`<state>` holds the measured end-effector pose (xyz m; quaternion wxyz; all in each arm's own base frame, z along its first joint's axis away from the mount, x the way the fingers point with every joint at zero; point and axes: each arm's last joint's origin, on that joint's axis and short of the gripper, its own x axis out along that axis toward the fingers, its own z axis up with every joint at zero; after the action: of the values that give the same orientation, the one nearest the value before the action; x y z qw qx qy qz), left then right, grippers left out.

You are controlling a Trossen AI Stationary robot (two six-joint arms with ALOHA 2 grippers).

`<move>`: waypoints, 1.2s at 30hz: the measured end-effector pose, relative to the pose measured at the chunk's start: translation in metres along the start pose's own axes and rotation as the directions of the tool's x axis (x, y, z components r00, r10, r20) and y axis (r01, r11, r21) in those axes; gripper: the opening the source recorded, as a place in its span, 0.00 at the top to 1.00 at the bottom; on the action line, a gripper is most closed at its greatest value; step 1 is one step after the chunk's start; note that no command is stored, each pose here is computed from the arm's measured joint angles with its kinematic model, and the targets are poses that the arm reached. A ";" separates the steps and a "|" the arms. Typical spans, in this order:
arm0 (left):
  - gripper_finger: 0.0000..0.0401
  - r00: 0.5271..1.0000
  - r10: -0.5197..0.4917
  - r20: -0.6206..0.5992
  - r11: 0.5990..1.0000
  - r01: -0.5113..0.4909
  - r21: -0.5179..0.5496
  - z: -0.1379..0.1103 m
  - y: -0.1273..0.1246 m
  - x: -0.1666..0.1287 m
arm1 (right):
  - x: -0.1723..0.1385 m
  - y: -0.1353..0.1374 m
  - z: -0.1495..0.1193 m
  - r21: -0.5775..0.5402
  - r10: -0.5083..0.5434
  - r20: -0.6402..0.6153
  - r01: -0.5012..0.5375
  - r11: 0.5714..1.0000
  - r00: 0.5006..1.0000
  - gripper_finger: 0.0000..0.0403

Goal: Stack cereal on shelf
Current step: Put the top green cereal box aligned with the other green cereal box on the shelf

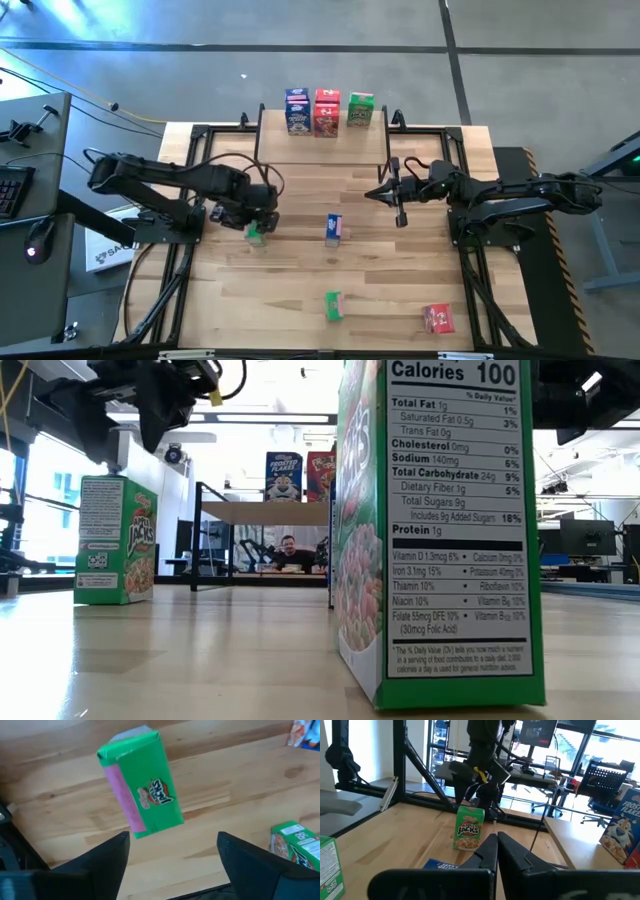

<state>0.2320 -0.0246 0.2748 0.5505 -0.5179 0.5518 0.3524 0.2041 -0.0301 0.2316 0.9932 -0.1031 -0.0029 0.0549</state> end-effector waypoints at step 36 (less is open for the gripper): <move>0.27 0.965 0.152 0.213 0.987 -0.138 -0.078 -0.019 0.003 0.030 | 0.006 -0.001 -0.004 -0.004 0.000 0.009 0.000 1.000 1.000 1.00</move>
<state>0.2290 -0.0471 0.2482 0.5641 -0.4513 0.5131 0.4635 0.2099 -0.0311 0.2276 0.9929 -0.1047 -0.0074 0.0554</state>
